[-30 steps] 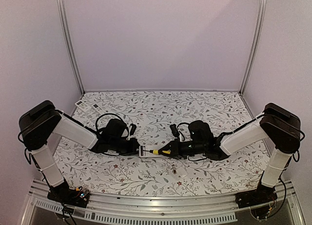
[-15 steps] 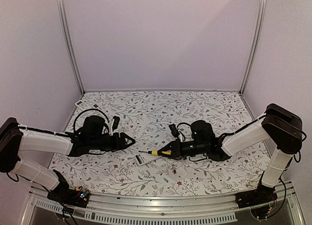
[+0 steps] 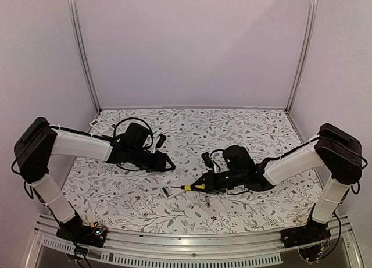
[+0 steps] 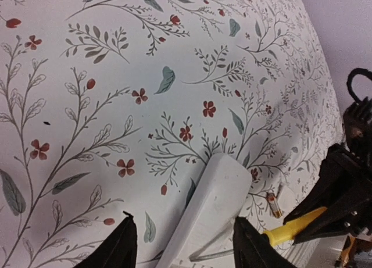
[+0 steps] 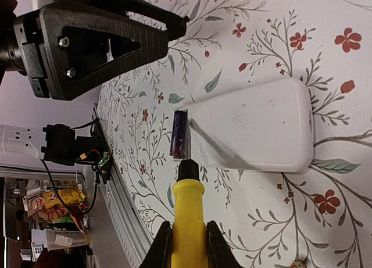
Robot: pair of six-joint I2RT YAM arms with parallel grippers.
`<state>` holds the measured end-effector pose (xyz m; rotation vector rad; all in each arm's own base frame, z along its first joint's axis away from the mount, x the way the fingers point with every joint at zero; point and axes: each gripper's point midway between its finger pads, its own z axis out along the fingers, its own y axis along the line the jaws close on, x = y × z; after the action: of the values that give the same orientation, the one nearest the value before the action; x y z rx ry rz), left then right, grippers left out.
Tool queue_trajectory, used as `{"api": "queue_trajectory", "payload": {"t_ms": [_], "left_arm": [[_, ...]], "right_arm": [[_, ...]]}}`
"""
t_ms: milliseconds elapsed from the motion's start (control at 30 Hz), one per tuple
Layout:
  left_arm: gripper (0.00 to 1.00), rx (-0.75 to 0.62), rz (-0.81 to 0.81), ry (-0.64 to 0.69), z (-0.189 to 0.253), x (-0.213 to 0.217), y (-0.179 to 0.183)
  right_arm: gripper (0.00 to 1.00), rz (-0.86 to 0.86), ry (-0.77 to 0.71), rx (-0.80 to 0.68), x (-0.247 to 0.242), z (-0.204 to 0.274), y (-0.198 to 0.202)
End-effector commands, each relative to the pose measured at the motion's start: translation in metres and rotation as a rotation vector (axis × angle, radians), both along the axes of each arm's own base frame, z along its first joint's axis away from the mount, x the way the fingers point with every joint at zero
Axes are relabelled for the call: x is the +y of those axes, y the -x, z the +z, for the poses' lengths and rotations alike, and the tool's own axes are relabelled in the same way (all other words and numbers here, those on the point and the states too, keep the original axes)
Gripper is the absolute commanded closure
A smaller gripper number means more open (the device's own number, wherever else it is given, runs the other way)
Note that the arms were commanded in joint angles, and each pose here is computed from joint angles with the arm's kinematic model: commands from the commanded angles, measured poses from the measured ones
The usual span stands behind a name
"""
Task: Unload the batteries from the remote control
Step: Hold the remote control without the battery cover at the center of the board.
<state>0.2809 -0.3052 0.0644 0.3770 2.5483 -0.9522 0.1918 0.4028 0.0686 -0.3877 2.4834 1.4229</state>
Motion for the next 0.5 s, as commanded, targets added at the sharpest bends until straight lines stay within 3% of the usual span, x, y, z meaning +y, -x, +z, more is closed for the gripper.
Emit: {"api": "queue_trajectory", "payload": {"t_ms": [0,233,467], "left_arm": [[0.46,0.072,-0.137,-0.147,-0.030,-0.002,0.013],[0.55,0.116,-0.230,-0.246,-0.059,-0.007,0.019],[0.62,0.135,-0.297,-0.217,-0.064,-0.016,0.031]], "right_arm": [[1.00,0.027,0.046,-0.026,0.005,0.002,0.003],[1.00,0.042,0.088,-0.006,0.012,-0.011,0.005],[1.00,0.070,0.098,0.028,0.016,-0.019,0.010]]}}
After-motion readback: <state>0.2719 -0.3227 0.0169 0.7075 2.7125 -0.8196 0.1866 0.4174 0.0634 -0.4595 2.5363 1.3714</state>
